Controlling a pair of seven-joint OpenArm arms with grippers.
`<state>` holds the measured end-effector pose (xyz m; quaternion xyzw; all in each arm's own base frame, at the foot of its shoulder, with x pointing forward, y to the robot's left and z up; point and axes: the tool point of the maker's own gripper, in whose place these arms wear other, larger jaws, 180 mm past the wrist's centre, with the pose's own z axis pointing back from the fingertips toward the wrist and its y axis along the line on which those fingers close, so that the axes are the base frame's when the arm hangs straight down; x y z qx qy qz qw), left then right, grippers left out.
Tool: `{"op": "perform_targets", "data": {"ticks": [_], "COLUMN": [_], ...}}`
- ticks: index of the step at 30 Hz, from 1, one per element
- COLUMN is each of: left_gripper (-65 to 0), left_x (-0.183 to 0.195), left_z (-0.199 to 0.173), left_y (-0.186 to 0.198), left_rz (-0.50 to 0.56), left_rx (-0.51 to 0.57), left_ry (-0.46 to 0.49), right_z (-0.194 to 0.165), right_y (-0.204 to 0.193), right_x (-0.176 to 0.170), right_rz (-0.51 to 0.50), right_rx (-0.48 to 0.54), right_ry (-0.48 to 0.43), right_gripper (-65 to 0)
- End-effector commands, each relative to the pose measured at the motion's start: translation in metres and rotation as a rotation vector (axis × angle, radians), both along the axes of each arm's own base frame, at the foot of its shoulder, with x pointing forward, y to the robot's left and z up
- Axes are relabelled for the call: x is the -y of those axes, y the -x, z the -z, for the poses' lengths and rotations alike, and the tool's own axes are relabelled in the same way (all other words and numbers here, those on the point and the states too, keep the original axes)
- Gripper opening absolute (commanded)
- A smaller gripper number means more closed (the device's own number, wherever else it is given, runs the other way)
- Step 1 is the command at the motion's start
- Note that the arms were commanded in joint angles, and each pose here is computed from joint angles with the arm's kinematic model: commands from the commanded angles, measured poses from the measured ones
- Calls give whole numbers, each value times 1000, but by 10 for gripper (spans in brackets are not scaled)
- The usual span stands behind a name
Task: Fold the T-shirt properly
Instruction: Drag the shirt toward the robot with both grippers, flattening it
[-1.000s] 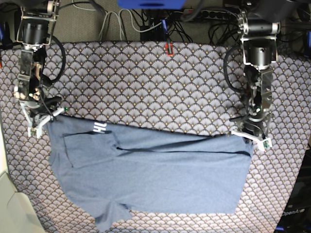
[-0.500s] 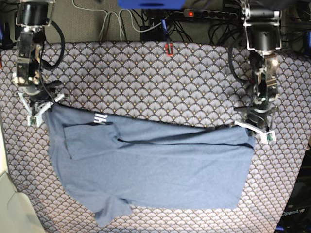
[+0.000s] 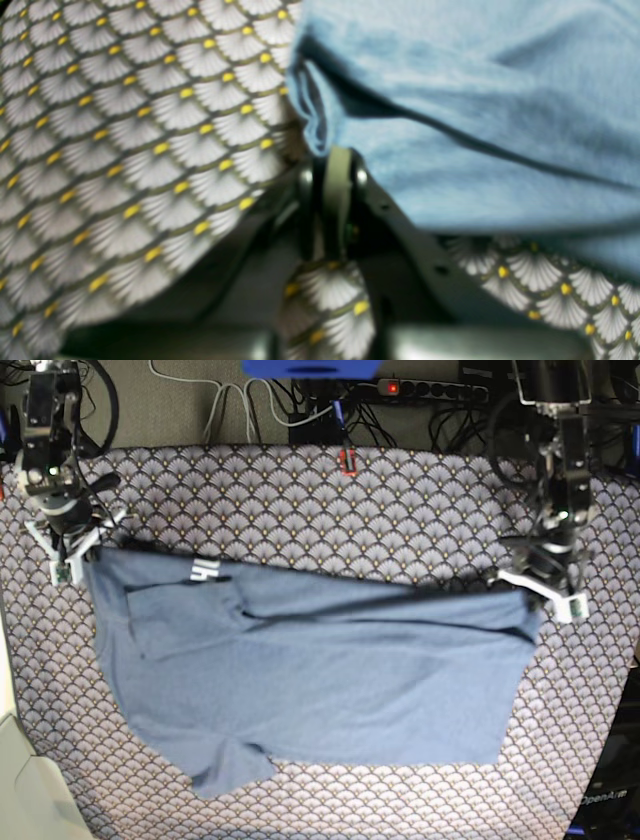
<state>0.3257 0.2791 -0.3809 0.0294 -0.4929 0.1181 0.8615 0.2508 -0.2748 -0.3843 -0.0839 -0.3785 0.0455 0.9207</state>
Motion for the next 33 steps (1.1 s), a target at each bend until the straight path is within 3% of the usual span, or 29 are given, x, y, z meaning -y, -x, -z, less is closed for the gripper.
{"op": "perform_targets", "data": {"ticks": [1, 17, 27, 33], "left_gripper": [-644, -644, -645, -645], "left_x": [-13, -24, -12, -26], "left_z": [-13, 24, 11, 13], "left_y": [0, 59, 79, 86], "left_rz": [-22, -44, -3, -40], "left_rx": [39, -88, -86, -97], "left_ry": [-32, -45, -65, -75], "right_z": [-9, 7, -9, -6], "right_y": [-1, 53, 64, 71], "right_x": [6, 12, -2, -2], "right_rz": [-4, -97, -133, -135], "right_rx": [23, -87, -65, -84], "right_ry": [24, -4, 14, 15], "right_gripper": [-650, -650, -650, -650]}}
